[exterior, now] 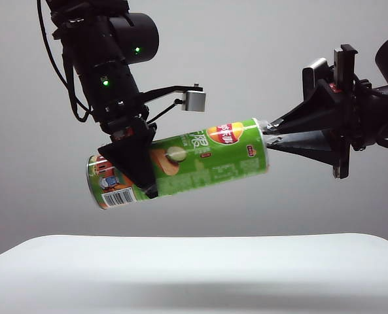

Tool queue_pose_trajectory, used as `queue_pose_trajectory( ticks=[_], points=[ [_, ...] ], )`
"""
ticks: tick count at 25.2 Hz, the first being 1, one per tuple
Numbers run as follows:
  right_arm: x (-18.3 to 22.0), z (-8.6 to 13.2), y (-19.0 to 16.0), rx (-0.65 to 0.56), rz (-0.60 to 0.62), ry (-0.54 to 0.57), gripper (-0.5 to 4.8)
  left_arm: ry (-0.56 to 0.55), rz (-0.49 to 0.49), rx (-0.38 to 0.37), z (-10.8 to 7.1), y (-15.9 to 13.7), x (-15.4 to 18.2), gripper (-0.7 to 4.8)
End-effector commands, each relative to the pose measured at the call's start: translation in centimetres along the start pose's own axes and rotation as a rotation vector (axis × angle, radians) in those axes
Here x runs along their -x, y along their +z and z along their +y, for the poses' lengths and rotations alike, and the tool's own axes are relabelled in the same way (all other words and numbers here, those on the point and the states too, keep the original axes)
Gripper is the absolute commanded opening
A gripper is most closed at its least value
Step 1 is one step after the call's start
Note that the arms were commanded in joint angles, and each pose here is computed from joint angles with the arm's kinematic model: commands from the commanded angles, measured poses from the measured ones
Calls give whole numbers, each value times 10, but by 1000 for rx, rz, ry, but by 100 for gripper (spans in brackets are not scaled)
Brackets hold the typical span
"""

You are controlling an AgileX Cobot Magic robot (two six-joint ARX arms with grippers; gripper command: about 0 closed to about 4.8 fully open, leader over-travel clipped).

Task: Pick up the green tub of chips from the desk, pull out the transparent container with the chips inside partially, and then place the chips back on the desk.

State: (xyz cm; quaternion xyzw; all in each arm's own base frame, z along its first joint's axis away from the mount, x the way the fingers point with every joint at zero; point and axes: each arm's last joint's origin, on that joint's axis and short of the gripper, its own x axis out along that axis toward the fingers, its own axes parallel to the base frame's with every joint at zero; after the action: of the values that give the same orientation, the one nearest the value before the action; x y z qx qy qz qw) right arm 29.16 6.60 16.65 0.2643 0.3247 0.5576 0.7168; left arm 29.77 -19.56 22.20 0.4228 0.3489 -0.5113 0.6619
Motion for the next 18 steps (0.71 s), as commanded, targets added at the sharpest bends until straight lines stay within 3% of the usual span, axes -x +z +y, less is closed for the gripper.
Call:
queue_pose_trajectory(
  ticks=[1, 8, 14, 18],
  points=[
    [0, 1, 3, 26, -7, 6, 95, -30, -56, -21, -5, 8, 1, 278],
    [0, 1, 3, 28, -9, 1, 93, -22, -67, -36, -6, 13, 0, 277],
    [0, 2, 3, 29, -8, 4, -5, -11, -77, -39, -5, 13, 0, 278],
    [0, 2, 3, 33, -10, 3, -6, -13, -74, -38, -6, 13, 0, 278]
  ],
)
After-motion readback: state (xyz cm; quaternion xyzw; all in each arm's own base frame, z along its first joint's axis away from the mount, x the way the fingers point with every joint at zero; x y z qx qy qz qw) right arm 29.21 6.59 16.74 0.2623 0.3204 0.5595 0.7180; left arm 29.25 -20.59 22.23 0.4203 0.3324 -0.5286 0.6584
